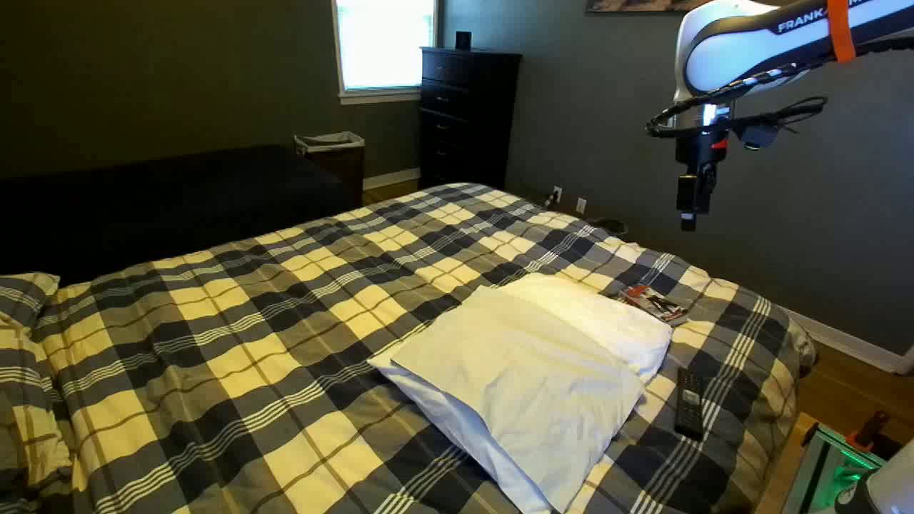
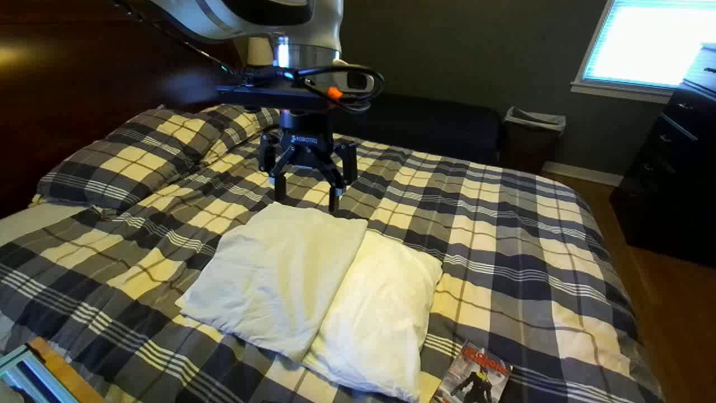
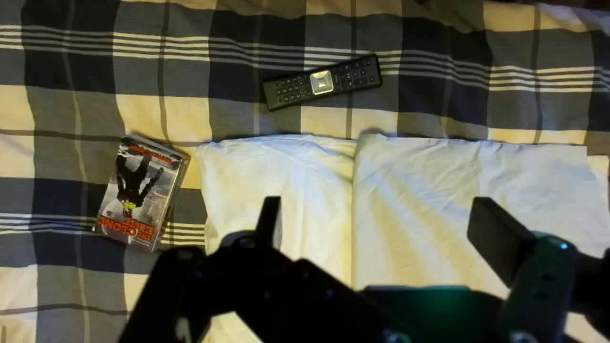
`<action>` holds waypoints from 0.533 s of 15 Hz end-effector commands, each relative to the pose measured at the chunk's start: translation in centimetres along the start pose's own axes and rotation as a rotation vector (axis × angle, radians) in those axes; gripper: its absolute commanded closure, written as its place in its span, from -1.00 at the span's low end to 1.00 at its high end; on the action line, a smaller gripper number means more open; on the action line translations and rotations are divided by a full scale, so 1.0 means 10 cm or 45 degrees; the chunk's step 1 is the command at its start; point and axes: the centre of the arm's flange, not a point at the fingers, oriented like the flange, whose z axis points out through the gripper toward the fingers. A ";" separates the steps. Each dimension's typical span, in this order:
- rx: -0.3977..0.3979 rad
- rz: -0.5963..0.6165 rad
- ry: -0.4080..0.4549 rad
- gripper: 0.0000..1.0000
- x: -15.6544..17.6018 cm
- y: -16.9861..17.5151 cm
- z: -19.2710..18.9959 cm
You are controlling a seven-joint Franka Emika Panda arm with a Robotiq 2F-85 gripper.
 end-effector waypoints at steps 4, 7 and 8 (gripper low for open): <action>0.000 0.000 0.000 -1.00 0.00 0.00 0.00; 0.000 -0.011 -0.027 -1.00 0.15 -0.11 0.03; 0.004 -0.011 -0.031 -1.00 0.21 -0.21 0.05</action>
